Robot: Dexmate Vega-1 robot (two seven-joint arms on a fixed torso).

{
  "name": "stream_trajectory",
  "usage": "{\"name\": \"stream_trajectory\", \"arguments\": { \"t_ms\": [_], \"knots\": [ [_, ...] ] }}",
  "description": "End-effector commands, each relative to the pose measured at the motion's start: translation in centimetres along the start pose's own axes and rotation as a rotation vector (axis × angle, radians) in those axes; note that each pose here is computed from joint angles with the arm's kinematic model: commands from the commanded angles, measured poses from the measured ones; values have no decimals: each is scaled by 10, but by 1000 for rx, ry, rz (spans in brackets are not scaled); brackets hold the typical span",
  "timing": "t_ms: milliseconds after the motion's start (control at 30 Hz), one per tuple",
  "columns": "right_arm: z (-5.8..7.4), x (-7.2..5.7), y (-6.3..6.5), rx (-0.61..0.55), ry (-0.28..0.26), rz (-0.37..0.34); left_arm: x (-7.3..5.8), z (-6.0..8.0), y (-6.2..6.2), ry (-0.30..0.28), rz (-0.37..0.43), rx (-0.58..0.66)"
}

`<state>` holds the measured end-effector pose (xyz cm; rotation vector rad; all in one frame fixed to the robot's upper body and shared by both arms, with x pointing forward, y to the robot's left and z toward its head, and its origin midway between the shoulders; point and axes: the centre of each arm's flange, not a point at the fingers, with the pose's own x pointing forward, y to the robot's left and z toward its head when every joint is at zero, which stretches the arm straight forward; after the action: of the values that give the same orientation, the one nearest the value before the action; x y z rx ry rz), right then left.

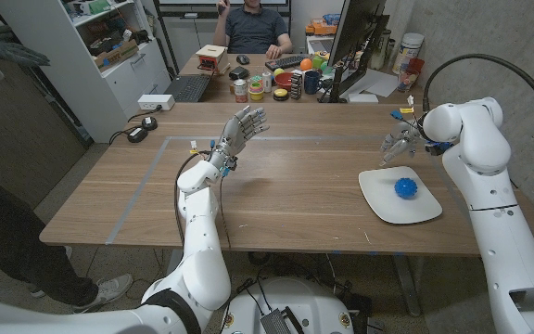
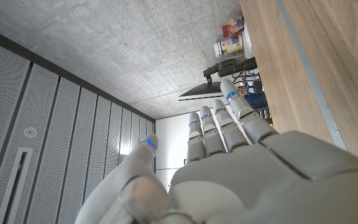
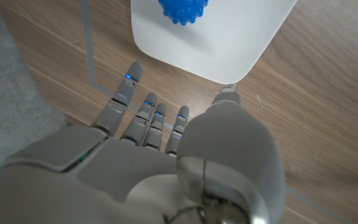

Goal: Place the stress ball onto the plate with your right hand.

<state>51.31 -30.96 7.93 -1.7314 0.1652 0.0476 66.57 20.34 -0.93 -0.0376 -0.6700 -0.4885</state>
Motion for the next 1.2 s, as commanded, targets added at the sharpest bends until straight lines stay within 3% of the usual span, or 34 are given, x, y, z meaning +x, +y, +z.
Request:
{"name": "stream_trajectory", "arguments": {
  "t_ms": [33,367,1200],
  "knots": [
    [4,-9,-11,-50,19,-70,2,0,3,-4,1,-2],
    [7,-21,-17,-97,6,-162,2,3,3,-10,1,0],
    [3,-53,-30,-72,1,-321,-2,9,2,-26,1,3]
  ]
}}
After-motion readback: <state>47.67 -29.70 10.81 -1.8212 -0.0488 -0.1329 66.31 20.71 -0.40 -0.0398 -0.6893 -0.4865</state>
